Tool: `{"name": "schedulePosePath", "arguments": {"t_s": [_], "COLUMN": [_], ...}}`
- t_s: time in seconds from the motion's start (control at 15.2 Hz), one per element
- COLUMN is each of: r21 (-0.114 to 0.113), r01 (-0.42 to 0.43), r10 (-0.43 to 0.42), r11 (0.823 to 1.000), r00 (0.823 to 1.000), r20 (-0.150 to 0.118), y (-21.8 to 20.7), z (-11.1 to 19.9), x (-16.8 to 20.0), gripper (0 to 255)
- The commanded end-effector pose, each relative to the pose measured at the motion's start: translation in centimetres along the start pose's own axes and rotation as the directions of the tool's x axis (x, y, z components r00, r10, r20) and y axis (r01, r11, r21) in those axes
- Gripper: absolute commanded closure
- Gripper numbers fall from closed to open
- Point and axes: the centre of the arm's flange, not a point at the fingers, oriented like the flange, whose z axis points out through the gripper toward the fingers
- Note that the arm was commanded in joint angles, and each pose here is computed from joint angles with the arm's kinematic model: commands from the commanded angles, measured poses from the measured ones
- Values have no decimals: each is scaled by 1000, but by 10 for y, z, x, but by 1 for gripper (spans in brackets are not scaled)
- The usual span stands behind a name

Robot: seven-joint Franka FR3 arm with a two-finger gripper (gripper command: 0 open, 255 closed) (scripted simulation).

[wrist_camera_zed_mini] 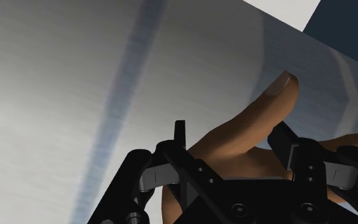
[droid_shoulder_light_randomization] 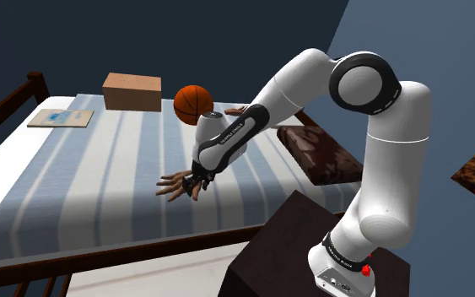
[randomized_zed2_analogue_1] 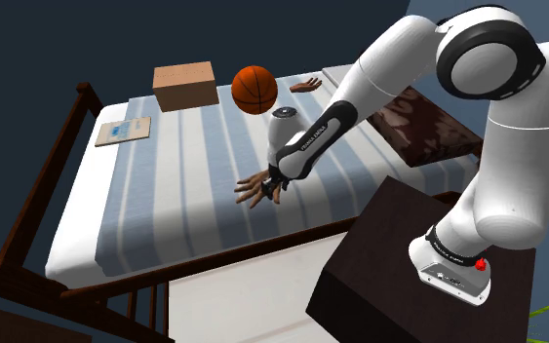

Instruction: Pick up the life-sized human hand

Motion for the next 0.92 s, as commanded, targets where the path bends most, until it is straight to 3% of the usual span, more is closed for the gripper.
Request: {"name": "schedulePosePath", "arguments": {"t_s": [0.0,0.86], "r21": [0,0], "r01": [0,0], "r10": [0,0], "r11": [1000,1000], "r00": [1000,1000], "r20": [-1,-1], "y": [0,-5], "z": [-9,-68], "x": [0,-1], "gripper": [255,255]}}
